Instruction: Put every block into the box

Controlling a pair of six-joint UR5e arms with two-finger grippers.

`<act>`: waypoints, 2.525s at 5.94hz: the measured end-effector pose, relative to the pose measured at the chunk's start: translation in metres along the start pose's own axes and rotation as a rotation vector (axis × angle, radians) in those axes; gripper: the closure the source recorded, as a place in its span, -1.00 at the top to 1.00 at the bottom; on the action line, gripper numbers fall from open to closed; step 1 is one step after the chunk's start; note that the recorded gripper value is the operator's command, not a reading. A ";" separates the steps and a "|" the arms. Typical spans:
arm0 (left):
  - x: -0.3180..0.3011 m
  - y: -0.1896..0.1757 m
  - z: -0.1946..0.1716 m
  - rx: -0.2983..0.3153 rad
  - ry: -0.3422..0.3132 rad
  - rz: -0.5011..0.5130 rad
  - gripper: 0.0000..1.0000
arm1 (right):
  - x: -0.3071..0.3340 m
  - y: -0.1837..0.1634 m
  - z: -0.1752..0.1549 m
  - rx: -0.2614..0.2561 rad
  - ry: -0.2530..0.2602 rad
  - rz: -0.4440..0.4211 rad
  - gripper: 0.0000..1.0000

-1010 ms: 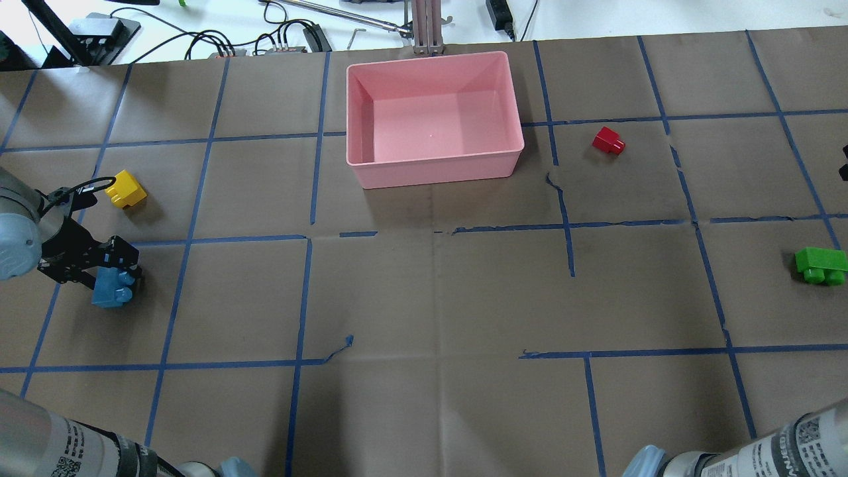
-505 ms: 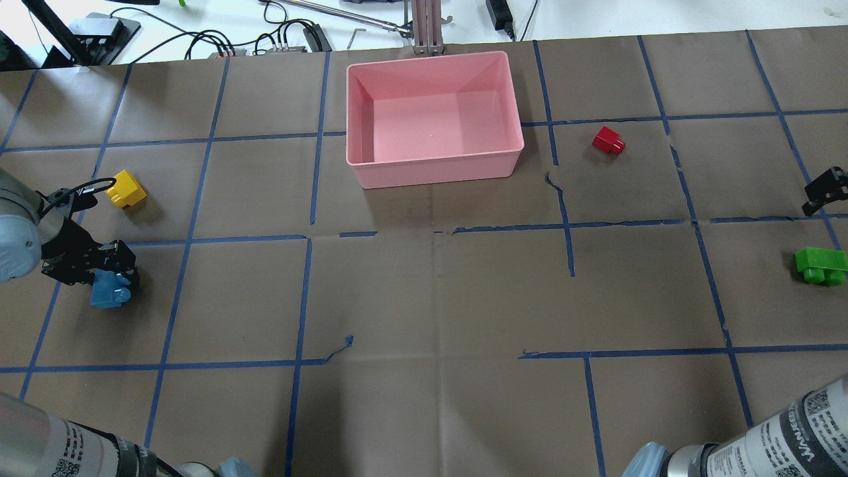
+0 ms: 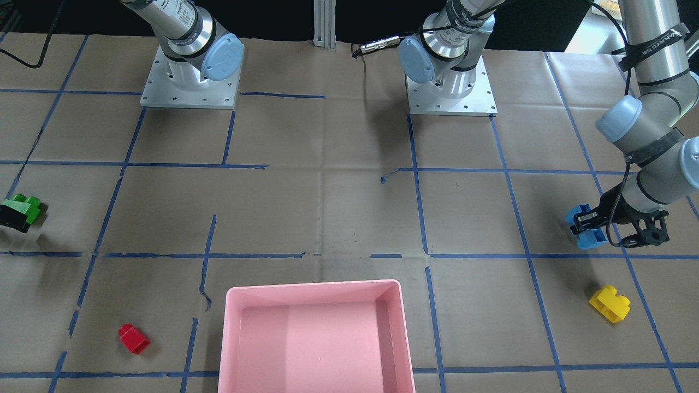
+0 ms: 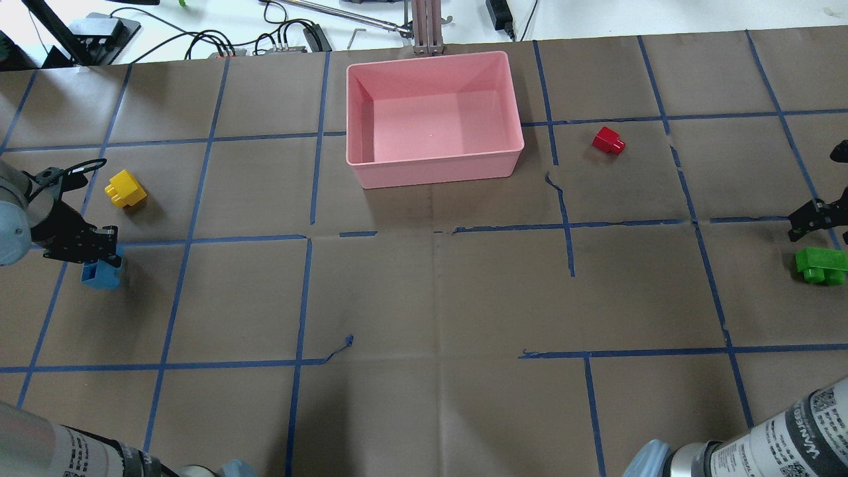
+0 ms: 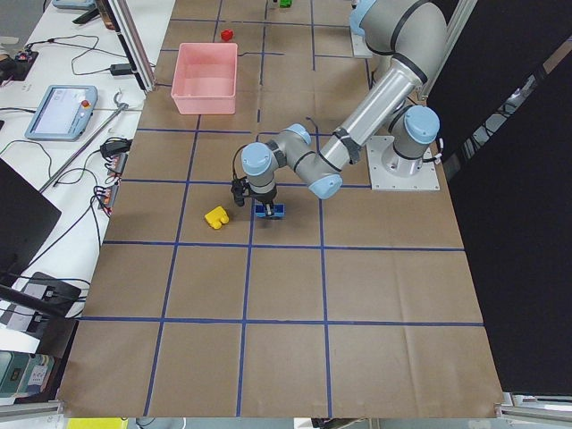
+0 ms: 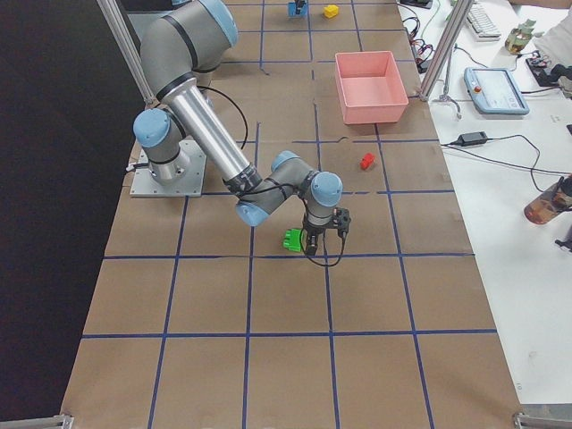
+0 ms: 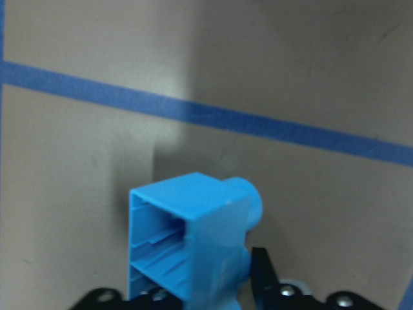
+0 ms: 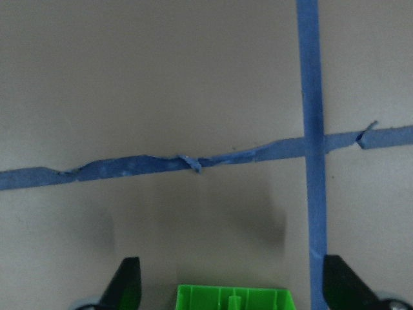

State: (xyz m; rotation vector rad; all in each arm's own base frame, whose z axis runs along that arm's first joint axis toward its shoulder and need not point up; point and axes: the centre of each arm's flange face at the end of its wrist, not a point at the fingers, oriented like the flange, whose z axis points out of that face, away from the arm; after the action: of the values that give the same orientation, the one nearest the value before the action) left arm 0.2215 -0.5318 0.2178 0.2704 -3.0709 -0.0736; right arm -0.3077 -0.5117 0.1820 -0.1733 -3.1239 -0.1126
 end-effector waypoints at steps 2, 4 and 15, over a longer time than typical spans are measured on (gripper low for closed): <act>0.067 -0.053 -0.064 0.037 -0.001 0.096 -1.00 | -0.003 0.012 0.013 -0.050 0.002 0.002 0.00; 0.174 -0.096 -0.101 0.112 -0.027 0.250 -1.00 | -0.002 0.021 0.016 -0.099 0.027 0.001 -0.46; 0.424 -0.127 -0.126 0.252 -0.103 0.601 1.00 | -0.405 -0.140 -0.185 0.238 -0.051 0.016 -0.47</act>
State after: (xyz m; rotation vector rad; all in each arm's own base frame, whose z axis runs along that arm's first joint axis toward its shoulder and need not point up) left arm -0.1651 -0.7368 0.3599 -0.6667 -3.1072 0.3346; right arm 0.0808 -0.7084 0.3510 -0.1994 -3.1502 0.2661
